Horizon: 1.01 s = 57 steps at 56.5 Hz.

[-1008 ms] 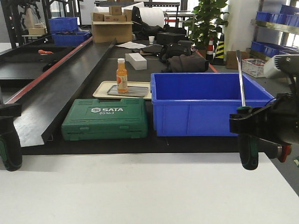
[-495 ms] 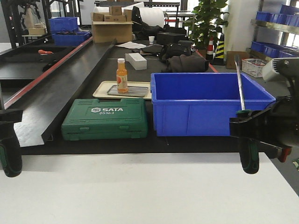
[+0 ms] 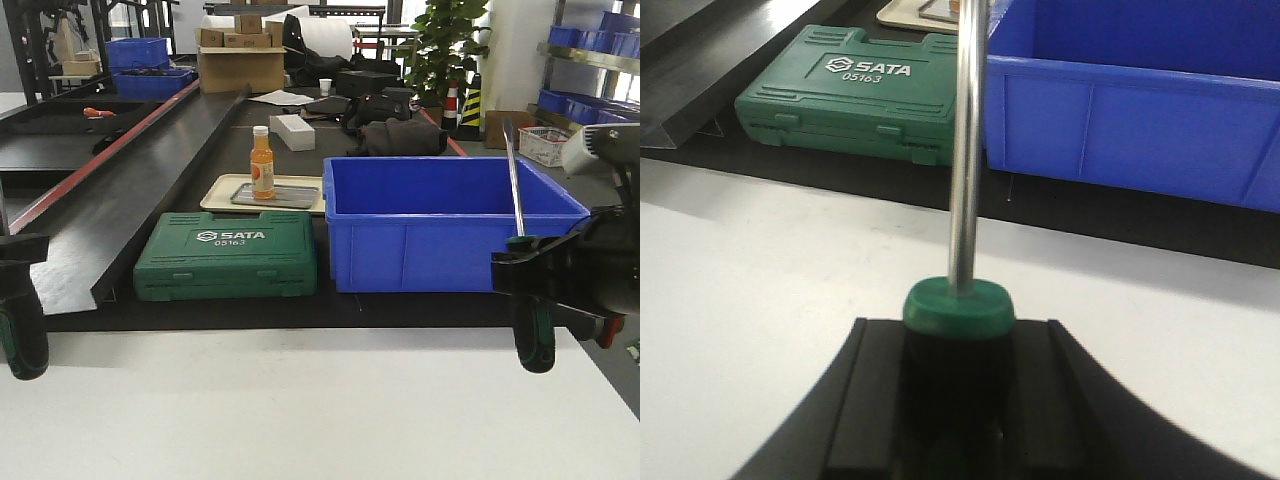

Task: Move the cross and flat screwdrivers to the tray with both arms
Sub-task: 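Hold both screwdrivers upright while the base drives to the shelf station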

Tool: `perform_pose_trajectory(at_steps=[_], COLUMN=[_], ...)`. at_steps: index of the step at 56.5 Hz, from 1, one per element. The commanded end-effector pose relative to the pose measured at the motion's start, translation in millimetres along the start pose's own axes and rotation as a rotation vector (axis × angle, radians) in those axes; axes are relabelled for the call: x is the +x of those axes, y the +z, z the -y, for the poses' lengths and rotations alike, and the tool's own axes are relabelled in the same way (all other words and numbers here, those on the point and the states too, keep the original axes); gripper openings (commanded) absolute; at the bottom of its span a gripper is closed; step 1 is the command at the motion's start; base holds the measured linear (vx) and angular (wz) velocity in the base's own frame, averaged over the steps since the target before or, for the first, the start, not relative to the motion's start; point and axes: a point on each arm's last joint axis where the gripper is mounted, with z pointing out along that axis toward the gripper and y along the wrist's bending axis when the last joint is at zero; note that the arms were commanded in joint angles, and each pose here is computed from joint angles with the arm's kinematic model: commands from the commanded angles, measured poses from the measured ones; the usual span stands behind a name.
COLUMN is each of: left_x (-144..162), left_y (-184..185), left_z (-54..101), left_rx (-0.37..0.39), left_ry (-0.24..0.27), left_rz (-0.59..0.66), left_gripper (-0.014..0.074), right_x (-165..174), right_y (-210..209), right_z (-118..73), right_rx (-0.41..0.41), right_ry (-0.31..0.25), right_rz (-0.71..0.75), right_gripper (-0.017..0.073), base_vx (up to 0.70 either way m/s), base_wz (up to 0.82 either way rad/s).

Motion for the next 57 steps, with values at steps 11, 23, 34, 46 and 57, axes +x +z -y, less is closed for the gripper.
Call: perform_pose_trajectory(at_steps=[11, 23, 34, 46, 57], left_x=[-18.9, -18.9, -18.9, -18.9, -18.9], left_y=[-13.4, -13.4, -13.4, -13.4, -13.4], left_z=[1.0, 1.0, 1.0, 1.0, 1.0], left_rx=[-0.016, -0.016, -0.016, -0.016, -0.016], left_ry=[-0.01, -0.01, -0.01, -0.01, -0.01], left_rz=[0.136, 0.136, 0.136, 0.136, 0.136], left_gripper=[-0.0006, -0.0006, -0.0006, -0.0006, -0.0006], right_x=[-20.4, -20.4, -20.4, -20.4, -20.4], right_y=[-16.5, -16.5, -16.5, -16.5, -16.5], right_z=[-0.5, -0.5, -0.5, -0.5, -0.5], right_rx=[0.009, 0.009, 0.009, 0.009, 0.009], right_ry=[-0.005, -0.005, -0.005, -0.005, -0.005], right_rz=[0.144, 0.144, 0.144, 0.144, 0.144], right_gripper=[-0.0008, -0.0008, -0.0008, -0.0008, -0.0008], base_vx=[-0.02, -0.06, -0.11, -0.19, -0.23], base_wz=[0.03, 0.04, -0.02, -0.15, -0.21])
